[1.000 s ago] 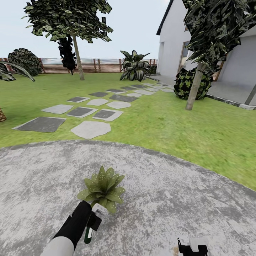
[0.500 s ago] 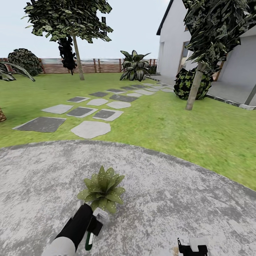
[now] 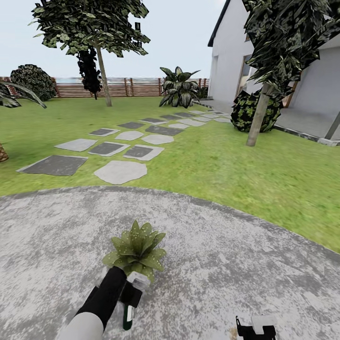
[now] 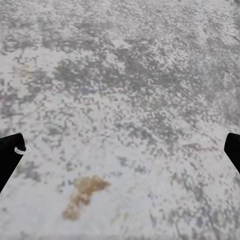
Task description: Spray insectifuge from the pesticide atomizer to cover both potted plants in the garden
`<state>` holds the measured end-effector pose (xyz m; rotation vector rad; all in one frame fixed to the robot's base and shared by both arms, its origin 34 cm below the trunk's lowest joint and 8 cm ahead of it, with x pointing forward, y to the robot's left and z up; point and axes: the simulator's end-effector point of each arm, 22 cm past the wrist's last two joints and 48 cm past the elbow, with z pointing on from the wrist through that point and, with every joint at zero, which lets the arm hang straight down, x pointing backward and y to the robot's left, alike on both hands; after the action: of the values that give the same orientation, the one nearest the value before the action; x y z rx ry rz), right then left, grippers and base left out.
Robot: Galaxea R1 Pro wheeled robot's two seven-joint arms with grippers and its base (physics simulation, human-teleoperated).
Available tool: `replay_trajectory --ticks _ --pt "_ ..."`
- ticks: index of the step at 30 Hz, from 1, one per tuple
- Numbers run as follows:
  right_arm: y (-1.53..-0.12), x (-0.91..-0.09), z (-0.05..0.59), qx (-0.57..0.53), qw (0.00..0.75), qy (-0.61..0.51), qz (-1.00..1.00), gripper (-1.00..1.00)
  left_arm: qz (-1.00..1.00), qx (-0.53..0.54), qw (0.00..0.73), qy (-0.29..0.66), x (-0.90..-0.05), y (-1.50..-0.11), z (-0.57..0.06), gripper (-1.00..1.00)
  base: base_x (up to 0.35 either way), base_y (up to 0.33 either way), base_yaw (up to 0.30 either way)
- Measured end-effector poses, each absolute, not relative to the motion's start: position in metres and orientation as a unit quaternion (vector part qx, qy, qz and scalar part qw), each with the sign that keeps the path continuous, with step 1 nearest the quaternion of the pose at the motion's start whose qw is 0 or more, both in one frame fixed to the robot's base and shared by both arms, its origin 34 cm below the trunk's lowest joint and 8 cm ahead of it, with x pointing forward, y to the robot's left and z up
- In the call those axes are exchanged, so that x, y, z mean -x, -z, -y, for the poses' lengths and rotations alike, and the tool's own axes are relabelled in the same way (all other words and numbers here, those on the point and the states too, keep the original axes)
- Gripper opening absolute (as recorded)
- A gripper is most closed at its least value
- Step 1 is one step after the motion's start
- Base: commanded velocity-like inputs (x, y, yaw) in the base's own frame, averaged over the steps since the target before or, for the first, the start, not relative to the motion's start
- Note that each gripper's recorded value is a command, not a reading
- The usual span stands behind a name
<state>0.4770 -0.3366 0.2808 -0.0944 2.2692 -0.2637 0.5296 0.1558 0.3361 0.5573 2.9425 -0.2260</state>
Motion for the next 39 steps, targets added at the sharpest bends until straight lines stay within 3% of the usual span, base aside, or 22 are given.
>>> replay_trajectory --ticks 18,33,39 --pt "-0.281 -0.477 0.337 0.038 0.415 0.105 -0.903 1.0 -0.99 -0.128 0.05 0.035 -0.548 -0.358 -0.213 -1.0 0.0 0.004 0.0" --pt "-0.281 -0.477 0.336 0.038 0.414 0.105 -0.903 1.0 -0.99 -0.13 0.048 0.039 -0.544 -0.355 -0.208 -1.0 -0.043 0.272 -0.003" --pt "-0.282 -0.478 0.337 0.037 0.416 0.105 -0.902 1.0 -0.989 -0.132 0.05 0.04 -0.544 -0.356 -0.206 -1.0 -0.049 0.047 -0.107"
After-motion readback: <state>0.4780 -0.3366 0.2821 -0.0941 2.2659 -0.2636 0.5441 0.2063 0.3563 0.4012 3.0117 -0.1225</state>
